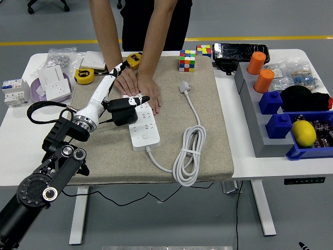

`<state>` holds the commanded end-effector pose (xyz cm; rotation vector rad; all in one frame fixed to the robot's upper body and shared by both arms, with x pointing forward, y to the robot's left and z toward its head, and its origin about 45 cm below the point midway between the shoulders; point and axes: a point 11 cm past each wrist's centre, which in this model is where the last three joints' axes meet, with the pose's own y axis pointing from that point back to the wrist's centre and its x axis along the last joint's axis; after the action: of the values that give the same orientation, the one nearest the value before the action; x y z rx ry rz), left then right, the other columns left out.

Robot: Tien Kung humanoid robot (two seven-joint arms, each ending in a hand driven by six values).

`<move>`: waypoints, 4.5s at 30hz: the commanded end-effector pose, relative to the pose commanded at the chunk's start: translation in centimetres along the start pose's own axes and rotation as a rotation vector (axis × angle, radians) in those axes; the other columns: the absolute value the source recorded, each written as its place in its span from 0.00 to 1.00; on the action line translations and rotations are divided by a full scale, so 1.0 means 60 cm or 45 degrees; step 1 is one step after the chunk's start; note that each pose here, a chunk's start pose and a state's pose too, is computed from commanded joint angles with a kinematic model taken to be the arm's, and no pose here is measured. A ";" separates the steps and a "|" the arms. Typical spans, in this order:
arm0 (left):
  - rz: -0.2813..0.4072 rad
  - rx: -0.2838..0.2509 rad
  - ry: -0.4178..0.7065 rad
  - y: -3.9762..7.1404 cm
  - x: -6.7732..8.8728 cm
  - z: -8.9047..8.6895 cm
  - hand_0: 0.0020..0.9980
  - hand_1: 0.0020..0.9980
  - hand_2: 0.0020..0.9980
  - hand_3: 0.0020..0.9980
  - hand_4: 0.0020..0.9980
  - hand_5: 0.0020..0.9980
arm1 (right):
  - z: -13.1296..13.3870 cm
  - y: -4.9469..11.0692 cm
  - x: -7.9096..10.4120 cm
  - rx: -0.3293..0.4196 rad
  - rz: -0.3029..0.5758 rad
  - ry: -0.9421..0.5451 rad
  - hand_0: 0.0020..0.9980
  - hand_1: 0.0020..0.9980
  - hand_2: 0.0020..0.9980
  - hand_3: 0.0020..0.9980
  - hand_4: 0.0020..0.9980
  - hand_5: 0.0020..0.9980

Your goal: Pick up the plug,place it near the board,insert it into the board,press the button

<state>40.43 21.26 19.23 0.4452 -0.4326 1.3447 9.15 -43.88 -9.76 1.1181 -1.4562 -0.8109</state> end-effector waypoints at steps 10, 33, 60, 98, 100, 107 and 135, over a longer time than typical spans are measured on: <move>-0.029 0.075 -0.163 -0.012 -0.012 -0.033 1.00 1.00 0.98 0.90 1.00 0.03 | 0.002 0.000 0.001 -0.005 0.002 0.002 0.83 0.76 0.75 0.78 1.00 0.97; -0.100 0.226 -0.263 -0.003 -0.037 -0.102 0.95 0.88 0.79 0.68 0.94 0.02 | 0.005 0.000 0.002 -0.009 0.002 0.012 0.83 0.76 0.75 0.78 1.00 0.97; -0.095 0.255 -0.246 -0.008 -0.035 -0.108 0.86 0.81 0.58 0.41 0.62 0.05 | -0.001 0.000 0.002 0.001 0.002 0.005 0.83 0.76 0.75 0.78 1.00 0.97; -0.007 0.208 -0.242 -0.006 0.016 -0.091 0.60 0.38 0.28 0.30 0.46 0.02 | 0.006 0.000 0.001 -0.008 0.001 0.006 0.83 0.76 0.75 0.78 1.00 0.96; 0.008 0.195 -0.240 -0.006 0.024 -0.086 0.60 0.38 0.28 0.30 0.46 0.02 | 0.005 0.000 0.001 -0.008 0.001 0.006 0.83 0.76 0.75 0.78 1.00 0.96; 0.060 0.213 -0.304 -0.003 0.058 -0.090 0.60 0.39 0.28 0.30 0.47 0.02 | 0.004 0.000 0.001 -0.004 0.002 0.003 0.83 0.76 0.75 0.78 1.00 0.96; 0.002 0.355 -0.215 0.016 0.052 -0.158 0.78 0.86 0.78 0.73 0.99 0.40 | 0.000 0.000 -0.001 -0.001 0.001 -0.006 0.83 0.76 0.75 0.78 1.00 0.96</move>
<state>40.43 29.15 13.00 0.7931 -0.3846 1.3794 9.14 -43.86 -9.77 1.1159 -1.4603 -0.8140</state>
